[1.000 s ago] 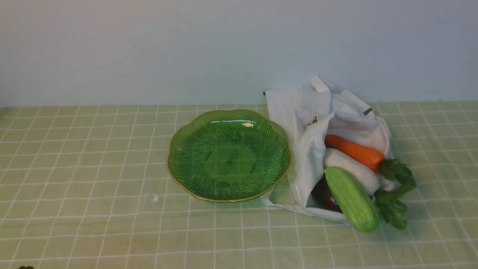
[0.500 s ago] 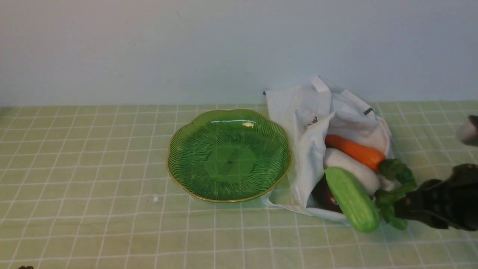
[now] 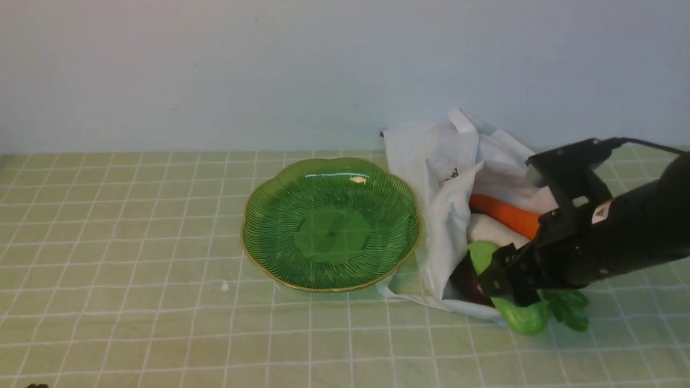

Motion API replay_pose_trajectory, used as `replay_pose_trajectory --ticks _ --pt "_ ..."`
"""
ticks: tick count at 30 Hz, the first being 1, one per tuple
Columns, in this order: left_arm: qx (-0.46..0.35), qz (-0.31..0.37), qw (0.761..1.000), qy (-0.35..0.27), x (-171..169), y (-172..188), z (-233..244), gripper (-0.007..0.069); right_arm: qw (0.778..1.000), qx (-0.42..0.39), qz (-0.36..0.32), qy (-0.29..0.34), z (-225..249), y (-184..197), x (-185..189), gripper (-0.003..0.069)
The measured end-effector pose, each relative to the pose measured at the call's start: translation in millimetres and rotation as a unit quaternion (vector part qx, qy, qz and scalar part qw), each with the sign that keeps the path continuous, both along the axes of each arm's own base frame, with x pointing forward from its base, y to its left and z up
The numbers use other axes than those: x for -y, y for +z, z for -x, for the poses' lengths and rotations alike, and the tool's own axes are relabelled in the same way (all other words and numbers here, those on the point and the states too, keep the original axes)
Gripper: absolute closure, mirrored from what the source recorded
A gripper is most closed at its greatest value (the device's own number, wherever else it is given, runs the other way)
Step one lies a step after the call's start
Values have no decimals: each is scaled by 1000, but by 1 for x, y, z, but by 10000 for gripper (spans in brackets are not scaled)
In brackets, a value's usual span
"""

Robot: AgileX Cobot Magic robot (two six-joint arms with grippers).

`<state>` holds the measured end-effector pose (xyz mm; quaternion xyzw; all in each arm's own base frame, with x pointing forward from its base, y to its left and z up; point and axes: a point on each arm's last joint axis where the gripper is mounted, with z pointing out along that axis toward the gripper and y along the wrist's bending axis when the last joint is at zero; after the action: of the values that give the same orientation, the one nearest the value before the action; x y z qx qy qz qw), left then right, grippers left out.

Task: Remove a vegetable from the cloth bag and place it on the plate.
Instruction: Use the right arm to grab a chayote from the bag

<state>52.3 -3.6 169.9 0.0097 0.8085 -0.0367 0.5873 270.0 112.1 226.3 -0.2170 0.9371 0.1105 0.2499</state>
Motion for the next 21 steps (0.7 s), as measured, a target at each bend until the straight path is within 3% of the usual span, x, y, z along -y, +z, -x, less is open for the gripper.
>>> replay_pose_trajectory --ticks 5,9,12,17,21 --pt "0 0 1000 0 0 0 0 629 1000 12 25 4 -13 -17 0 111" --pt "0 0 1000 0 0 0 0 629 1000 8 27 2 -15 -20 -1 278" --pt "0 0 1000 0 0 0 0 629 1000 2 26 4 -16 -16 -2 279" --pt "0 0 1000 0 0 0 0 629 999 -13 18 24 -17 25 -6 278" --pt "0 0 1000 0 0 0 0 629 998 29 -44 24 -24 77 -19 278"
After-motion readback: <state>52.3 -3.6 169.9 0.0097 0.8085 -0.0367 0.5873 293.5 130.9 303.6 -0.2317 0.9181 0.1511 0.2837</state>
